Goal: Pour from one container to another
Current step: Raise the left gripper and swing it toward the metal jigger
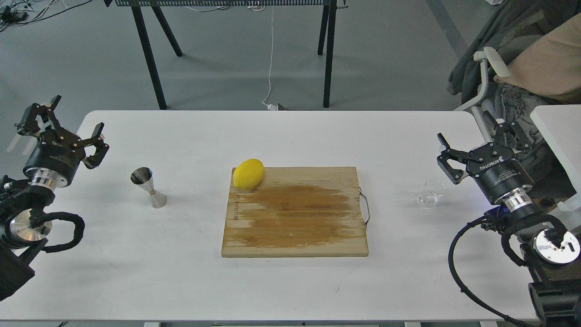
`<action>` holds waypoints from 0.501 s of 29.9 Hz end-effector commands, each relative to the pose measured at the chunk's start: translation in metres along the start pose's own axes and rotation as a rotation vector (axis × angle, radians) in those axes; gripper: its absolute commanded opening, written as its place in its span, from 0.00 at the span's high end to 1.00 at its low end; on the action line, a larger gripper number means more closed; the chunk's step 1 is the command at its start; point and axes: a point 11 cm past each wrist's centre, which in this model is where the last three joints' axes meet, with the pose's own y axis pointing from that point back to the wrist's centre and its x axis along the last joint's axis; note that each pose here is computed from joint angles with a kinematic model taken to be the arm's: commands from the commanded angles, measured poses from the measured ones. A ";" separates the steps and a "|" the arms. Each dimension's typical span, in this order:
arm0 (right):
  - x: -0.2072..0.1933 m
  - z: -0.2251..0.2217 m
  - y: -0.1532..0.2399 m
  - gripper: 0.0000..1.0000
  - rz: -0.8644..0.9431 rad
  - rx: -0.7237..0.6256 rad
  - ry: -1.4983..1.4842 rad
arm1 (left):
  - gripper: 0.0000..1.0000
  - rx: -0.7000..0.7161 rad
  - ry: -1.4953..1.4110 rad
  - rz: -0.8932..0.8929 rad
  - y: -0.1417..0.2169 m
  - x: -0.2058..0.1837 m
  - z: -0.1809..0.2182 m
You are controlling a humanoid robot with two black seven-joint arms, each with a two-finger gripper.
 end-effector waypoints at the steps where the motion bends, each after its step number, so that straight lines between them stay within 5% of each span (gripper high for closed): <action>1: 0.000 0.001 0.000 0.01 0.000 0.000 -0.001 | 0.00 0.001 -0.005 0.004 0.001 0.002 0.001; 15: -0.001 -0.002 0.000 0.01 -0.003 0.005 0.001 | 0.00 -0.009 -0.031 0.018 0.004 0.011 0.013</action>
